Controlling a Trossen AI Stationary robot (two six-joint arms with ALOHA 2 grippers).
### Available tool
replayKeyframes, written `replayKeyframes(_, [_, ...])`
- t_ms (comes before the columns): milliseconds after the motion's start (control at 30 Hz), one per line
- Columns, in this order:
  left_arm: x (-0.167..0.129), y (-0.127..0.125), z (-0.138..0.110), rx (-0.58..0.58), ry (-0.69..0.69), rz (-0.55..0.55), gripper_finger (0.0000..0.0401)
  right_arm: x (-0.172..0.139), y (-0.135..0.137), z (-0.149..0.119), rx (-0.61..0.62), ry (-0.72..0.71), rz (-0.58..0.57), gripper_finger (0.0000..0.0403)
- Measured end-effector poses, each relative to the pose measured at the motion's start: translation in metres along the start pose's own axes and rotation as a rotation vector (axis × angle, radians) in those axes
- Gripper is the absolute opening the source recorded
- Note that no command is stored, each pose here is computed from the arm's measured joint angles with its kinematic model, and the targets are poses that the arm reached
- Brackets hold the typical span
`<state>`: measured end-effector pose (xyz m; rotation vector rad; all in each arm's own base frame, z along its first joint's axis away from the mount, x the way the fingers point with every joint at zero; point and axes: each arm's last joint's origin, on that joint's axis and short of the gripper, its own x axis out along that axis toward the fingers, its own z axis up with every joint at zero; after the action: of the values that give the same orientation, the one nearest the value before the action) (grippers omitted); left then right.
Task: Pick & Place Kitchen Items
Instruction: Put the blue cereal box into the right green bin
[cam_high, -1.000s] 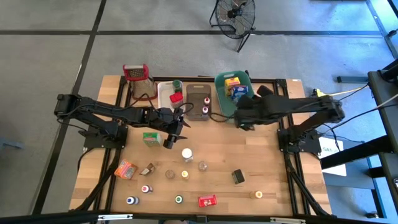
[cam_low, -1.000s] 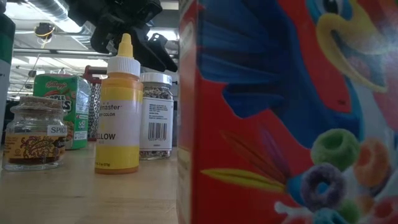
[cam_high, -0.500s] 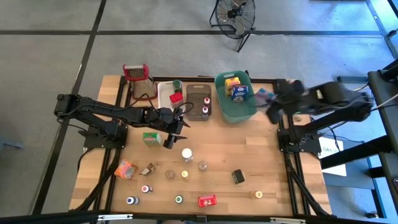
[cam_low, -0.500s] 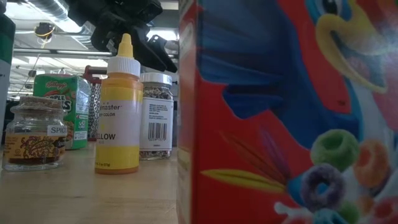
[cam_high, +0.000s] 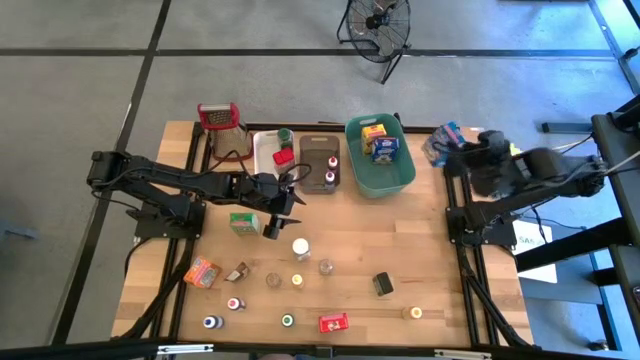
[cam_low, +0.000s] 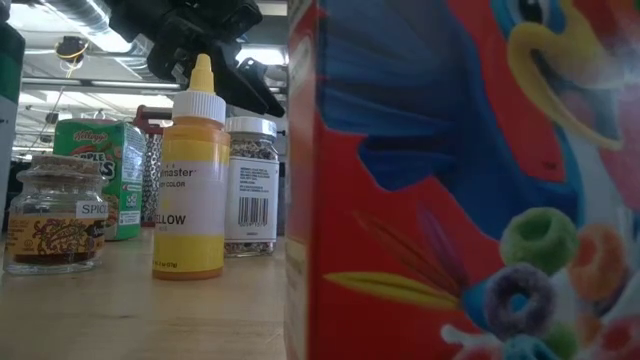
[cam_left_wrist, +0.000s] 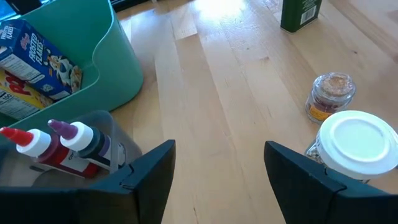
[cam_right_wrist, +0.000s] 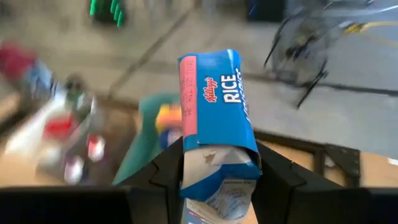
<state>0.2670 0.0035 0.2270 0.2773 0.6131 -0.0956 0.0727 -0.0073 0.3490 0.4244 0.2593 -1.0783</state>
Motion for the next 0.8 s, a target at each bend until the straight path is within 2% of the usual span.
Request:
replayKeyframes(100, [0.000,0.000,0.000,0.000,0.000,0.000,0.0240,0.019,0.017,-0.028,0.165,-0.121,-0.010,0.0142])
replayKeyframes(133, [0.000,0.000,0.000,0.000,0.000,0.000,0.0240,0.024,0.022,-0.036,0.185,-0.138,-0.004,0.0142])
replayKeyframes(200, [0.000,0.000,0.000,0.000,0.000,0.000,0.0240,0.032,0.035,-0.047,0.147,-0.160,0.007,0.0142])
replayKeyframes(300, [0.000,0.000,0.000,0.001,0.000,0.000,0.0240,0.040,0.053,-0.057,-0.033,-0.174,0.020,0.0142])
replayKeyframes(433, [0.000,0.000,0.000,0.002,0.000,0.000,0.0240,0.048,0.081,-0.062,-0.156,-0.169,0.080,0.0142])
replayKeyframes(567, [0.000,0.000,0.000,0.003,0.000,0.000,0.0240,0.060,0.101,-0.065,-0.184,-0.199,0.062,0.0142])
replayKeyframes(667, [0.001,-0.001,-0.003,0.004,0.004,-0.001,0.0240,0.076,0.108,-0.071,-0.208,-0.192,0.004,0.0142])
replayKeyframes(800, [0.001,-0.001,-0.003,0.004,0.010,-0.003,0.0240,0.097,0.113,-0.082,-0.175,-0.188,-0.088,0.0142])
